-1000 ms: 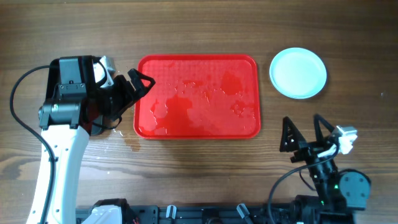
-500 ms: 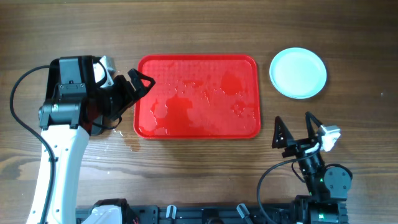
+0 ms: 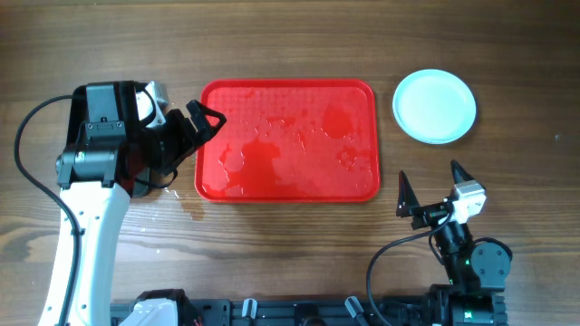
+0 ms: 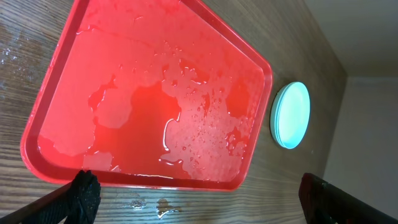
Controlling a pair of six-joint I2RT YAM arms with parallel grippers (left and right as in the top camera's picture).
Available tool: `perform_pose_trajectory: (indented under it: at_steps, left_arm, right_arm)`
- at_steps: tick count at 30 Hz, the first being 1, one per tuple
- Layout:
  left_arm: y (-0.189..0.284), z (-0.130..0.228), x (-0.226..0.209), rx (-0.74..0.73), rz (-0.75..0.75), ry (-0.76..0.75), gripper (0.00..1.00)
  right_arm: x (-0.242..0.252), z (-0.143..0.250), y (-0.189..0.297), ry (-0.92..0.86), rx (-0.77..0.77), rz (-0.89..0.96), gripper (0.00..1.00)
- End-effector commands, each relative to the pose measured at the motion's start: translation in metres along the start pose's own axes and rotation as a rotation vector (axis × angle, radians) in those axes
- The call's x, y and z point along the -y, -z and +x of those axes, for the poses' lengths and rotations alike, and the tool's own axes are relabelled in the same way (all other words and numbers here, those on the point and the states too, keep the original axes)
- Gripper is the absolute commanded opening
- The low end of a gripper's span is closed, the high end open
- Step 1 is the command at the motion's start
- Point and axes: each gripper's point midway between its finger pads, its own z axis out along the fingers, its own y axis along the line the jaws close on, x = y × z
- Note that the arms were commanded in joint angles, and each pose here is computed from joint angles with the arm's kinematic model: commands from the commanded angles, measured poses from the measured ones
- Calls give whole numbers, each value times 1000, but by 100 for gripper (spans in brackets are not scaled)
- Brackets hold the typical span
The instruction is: Clean dirty plates on tray and stack at the side
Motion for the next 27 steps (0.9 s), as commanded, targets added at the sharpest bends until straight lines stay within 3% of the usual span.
perform_pose_trajectory:
  at_steps: [1, 22, 27]
  left_arm:
    - [1, 3, 4, -7, 16, -24, 100]
    - [1, 3, 3, -6, 13, -29, 100]
    - [9, -11, -30, 94, -179, -45, 100]
  right_arm:
    - [-3, -4, 1, 74, 19, -5, 100]
    - [-9, -4, 0, 74, 19, -32, 100]
    - [-9, -4, 0, 74, 19, -32, 100]
